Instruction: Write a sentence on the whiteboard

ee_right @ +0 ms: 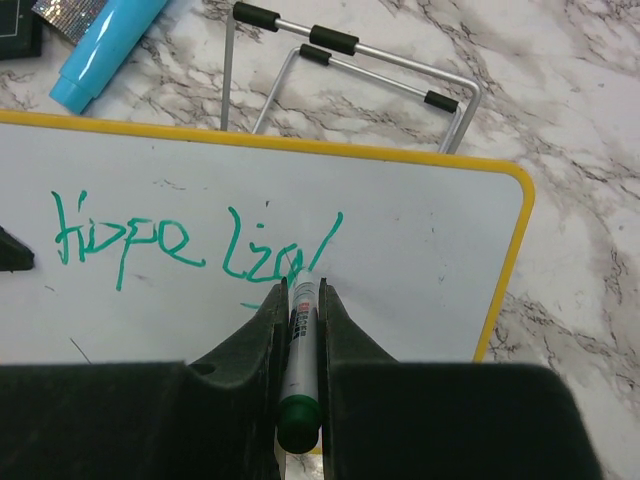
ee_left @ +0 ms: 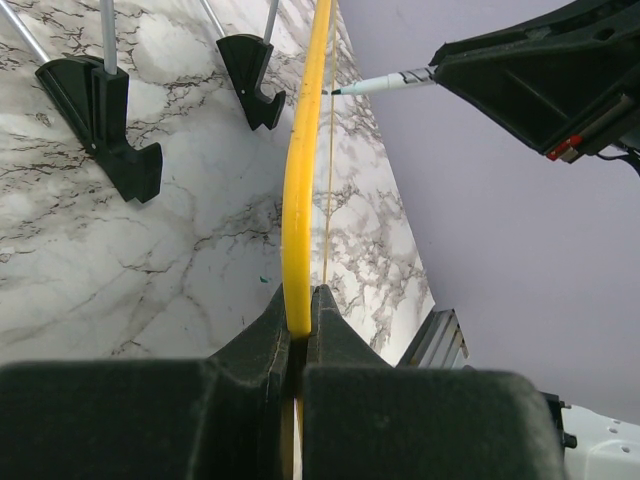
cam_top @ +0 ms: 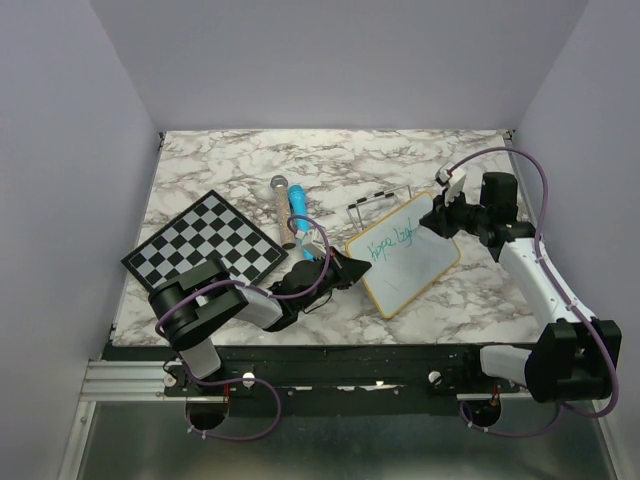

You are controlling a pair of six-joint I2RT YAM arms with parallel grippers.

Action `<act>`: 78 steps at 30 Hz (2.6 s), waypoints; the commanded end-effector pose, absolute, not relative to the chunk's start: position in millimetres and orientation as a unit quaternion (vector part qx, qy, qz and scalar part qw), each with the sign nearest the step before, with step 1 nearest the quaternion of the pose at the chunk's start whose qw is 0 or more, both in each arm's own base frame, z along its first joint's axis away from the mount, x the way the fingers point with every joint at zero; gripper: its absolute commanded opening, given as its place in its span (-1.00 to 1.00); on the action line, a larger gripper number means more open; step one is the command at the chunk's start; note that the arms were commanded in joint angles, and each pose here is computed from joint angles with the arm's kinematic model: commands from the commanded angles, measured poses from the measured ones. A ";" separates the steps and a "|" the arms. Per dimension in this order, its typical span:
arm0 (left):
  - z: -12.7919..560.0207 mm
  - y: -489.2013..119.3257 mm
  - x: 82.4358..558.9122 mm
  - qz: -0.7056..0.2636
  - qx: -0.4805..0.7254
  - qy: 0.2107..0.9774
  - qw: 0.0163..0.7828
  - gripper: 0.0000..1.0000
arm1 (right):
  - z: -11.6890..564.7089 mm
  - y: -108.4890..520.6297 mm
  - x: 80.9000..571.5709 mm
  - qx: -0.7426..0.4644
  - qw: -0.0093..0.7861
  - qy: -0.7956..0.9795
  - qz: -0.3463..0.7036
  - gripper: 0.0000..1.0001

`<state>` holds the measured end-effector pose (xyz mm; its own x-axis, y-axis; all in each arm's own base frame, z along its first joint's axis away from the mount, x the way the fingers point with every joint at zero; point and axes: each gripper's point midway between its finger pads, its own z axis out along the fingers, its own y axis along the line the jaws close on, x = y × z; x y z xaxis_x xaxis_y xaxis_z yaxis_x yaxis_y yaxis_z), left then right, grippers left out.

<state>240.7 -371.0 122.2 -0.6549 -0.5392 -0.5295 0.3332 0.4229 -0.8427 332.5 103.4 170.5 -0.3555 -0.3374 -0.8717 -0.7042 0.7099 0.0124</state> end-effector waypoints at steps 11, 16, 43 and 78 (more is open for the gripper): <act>117.8 -373.0 234.1 -0.531 -0.046 0.742 0.407 -1.00 | 181.7 97.2 359.1 -0.300 0.492 0.798 0.178 -0.99; 118.1 -373.2 233.9 -0.532 -0.046 0.741 0.406 -1.00 | 183.7 95.0 361.1 -0.295 0.496 0.799 0.169 -0.99; 118.8 -371.4 234.0 -0.532 -0.048 0.741 0.408 -1.00 | 164.8 83.2 338.6 -0.326 0.464 0.813 0.136 -0.99; 119.7 -373.8 233.7 -0.534 -0.044 0.740 0.407 -1.00 | 175.4 100.8 352.5 -0.310 0.477 0.800 0.190 -0.99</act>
